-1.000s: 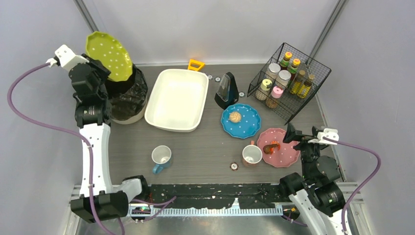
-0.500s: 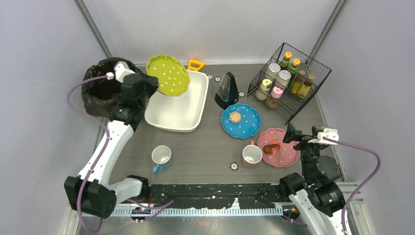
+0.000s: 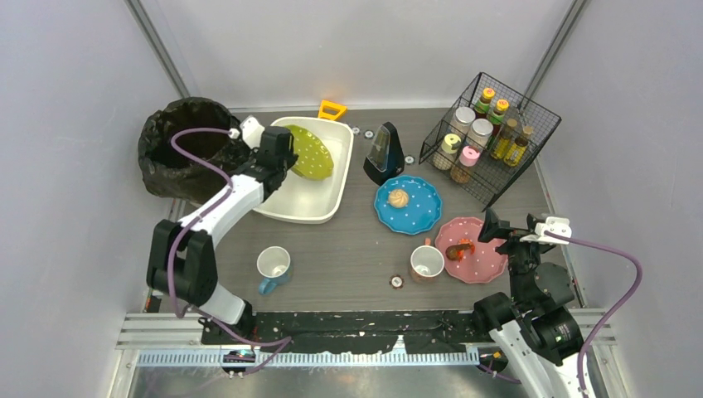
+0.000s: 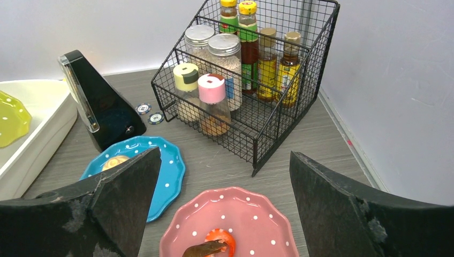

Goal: Clear the kitchen counter

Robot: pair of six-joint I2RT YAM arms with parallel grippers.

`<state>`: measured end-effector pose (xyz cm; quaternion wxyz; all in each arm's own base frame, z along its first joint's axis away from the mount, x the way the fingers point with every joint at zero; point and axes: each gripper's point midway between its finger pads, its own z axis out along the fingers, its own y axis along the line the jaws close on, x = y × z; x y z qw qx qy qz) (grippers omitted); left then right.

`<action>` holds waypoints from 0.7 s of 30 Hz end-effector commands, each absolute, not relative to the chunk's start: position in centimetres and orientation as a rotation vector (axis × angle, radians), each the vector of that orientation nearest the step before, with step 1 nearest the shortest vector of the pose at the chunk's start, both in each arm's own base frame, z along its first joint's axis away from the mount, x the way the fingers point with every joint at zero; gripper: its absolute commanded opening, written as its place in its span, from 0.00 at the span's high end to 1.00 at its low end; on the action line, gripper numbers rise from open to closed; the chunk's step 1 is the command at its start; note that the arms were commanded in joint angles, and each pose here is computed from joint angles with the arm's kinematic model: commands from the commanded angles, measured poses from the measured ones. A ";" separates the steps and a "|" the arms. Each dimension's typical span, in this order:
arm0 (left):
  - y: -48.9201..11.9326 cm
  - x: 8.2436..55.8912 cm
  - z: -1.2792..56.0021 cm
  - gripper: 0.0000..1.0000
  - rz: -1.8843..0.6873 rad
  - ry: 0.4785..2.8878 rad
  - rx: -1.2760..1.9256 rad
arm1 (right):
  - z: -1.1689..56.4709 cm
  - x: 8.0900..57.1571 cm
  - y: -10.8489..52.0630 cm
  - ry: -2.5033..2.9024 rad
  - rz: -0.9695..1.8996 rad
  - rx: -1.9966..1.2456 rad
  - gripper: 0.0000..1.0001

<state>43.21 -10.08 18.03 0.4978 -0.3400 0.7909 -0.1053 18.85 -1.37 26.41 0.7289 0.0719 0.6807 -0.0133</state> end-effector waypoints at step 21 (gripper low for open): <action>-14.5 50.8 15.3 0.74 -0.350 1.894 -0.950 | 29.7 16.2 -2.4 1.293 0.043 0.210 0.05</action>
